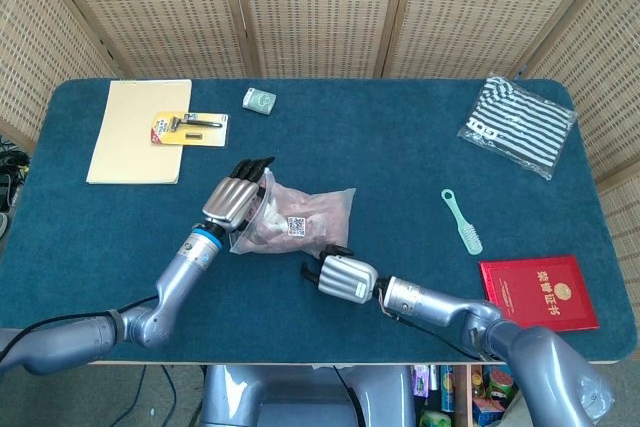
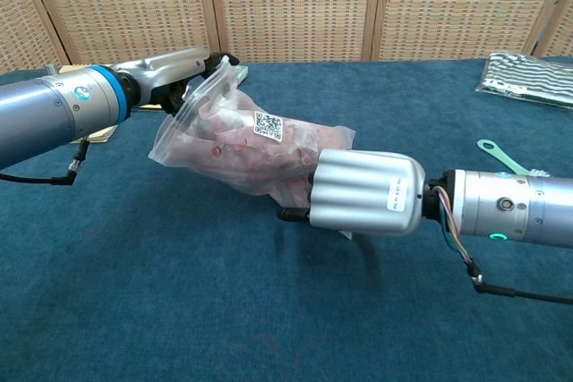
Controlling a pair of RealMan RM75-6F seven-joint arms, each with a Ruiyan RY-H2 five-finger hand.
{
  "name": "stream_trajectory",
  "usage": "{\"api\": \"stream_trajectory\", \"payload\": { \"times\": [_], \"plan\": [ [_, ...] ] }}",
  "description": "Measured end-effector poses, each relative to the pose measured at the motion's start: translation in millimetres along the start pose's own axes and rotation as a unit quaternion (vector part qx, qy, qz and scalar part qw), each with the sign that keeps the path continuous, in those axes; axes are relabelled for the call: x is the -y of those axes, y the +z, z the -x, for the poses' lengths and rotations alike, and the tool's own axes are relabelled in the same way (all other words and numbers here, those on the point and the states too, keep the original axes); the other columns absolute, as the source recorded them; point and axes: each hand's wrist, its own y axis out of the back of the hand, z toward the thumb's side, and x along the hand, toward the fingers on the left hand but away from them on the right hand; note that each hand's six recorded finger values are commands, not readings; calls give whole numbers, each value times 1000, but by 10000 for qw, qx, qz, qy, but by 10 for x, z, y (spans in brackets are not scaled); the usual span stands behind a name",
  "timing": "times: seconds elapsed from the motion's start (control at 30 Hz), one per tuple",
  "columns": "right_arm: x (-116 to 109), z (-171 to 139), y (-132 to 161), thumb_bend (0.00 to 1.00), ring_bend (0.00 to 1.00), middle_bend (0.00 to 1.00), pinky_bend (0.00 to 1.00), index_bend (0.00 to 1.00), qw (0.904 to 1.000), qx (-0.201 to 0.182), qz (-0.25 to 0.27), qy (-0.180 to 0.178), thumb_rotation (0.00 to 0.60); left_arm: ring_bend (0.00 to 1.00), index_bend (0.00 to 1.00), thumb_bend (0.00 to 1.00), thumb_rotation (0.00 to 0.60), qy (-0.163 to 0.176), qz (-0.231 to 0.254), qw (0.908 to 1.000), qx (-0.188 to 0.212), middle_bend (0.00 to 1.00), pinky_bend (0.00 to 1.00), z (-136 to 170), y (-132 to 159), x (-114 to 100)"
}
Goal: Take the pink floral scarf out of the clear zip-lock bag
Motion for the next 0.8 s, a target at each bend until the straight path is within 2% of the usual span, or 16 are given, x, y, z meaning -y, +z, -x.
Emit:
{"api": "stream_trajectory", "payload": {
  "times": [0.37, 0.5, 0.8],
  "plan": [
    [9, 170, -2, 192, 677, 714, 793, 248, 10000, 30, 2, -24, 600, 0, 694, 467, 600, -58, -59, 10000, 6, 0, 0, -1, 9, 53],
    [-2, 236, 25, 192, 677, 715, 793, 313, 10000, 30, 51, -43, 600, 0, 694, 467, 600, -63, -31, 10000, 0, 0, 0, 0, 8, 45],
    [28, 340, 11, 213, 677, 717, 793, 326, 9999, 113, 105, 16, 600, 0, 694, 467, 600, -49, -54, 9999, -96, 0, 0, 15, -93, -19]
  ]
}}
